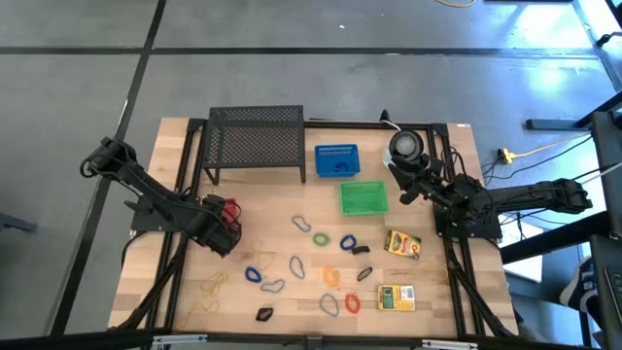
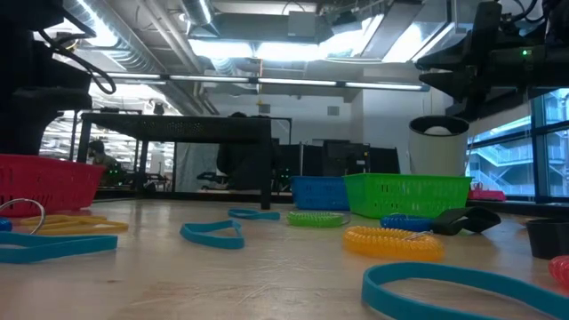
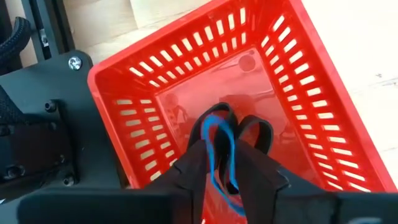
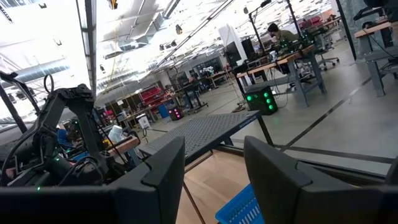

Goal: Pick & Place Office Desk Supplies
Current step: Put the blue rubber band into the orange basket

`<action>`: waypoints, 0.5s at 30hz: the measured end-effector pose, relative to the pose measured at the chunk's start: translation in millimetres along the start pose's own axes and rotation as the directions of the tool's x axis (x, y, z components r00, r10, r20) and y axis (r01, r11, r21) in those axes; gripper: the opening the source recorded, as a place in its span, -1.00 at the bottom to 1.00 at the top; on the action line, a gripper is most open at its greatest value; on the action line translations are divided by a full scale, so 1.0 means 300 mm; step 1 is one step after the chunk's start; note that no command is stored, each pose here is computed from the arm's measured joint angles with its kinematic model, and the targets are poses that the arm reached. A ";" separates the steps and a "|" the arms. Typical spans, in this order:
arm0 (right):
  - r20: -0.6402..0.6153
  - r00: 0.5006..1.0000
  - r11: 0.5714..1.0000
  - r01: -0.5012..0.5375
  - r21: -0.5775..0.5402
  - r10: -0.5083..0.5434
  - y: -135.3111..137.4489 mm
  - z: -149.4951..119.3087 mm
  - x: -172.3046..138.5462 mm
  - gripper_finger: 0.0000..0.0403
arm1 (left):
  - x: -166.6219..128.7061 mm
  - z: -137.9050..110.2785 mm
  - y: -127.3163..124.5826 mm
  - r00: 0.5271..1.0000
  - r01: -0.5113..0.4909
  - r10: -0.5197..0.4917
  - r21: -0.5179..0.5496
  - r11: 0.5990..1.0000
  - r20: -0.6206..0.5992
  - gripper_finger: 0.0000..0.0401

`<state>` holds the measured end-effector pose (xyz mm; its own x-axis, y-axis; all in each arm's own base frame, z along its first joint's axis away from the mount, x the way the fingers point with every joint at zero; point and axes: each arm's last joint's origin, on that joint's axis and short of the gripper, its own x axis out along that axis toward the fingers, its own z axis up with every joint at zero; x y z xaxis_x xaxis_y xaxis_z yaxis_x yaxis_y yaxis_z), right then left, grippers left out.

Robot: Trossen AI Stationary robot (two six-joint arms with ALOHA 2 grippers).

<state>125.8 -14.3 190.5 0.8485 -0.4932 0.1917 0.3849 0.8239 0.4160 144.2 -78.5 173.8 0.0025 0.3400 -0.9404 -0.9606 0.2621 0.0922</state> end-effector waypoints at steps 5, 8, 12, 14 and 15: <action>0.000 1.000 1.000 0.000 0.000 0.000 0.000 0.000 0.000 -0.18 | -0.044 0.015 -0.020 1.000 0.019 -0.019 0.021 1.000 -0.007 -0.59; 0.000 1.000 1.000 0.000 0.000 0.000 0.000 0.000 0.000 -0.18 | -0.079 0.031 -0.028 1.000 0.016 -0.016 0.044 0.999 -0.003 -0.60; 0.000 1.000 1.000 0.000 0.000 0.000 0.000 0.000 0.000 -0.17 | -0.114 0.046 -0.043 0.997 0.054 -0.057 0.045 0.998 0.055 -0.61; 0.000 1.000 1.000 0.000 0.000 0.000 0.000 0.000 0.000 -0.18 | -0.128 0.053 -0.051 0.992 0.080 -0.085 0.056 0.995 0.095 -0.60; 0.000 1.000 1.000 0.000 0.000 0.000 0.000 0.000 0.000 -0.17 | -0.134 0.056 -0.056 0.988 0.094 -0.101 0.059 0.994 0.113 -0.60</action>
<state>125.8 -14.3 190.4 0.8485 -0.4933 0.1914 0.3852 0.8238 0.4158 164.8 -81.4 215.5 0.1307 0.4121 -0.9017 -0.9379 0.3461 0.0223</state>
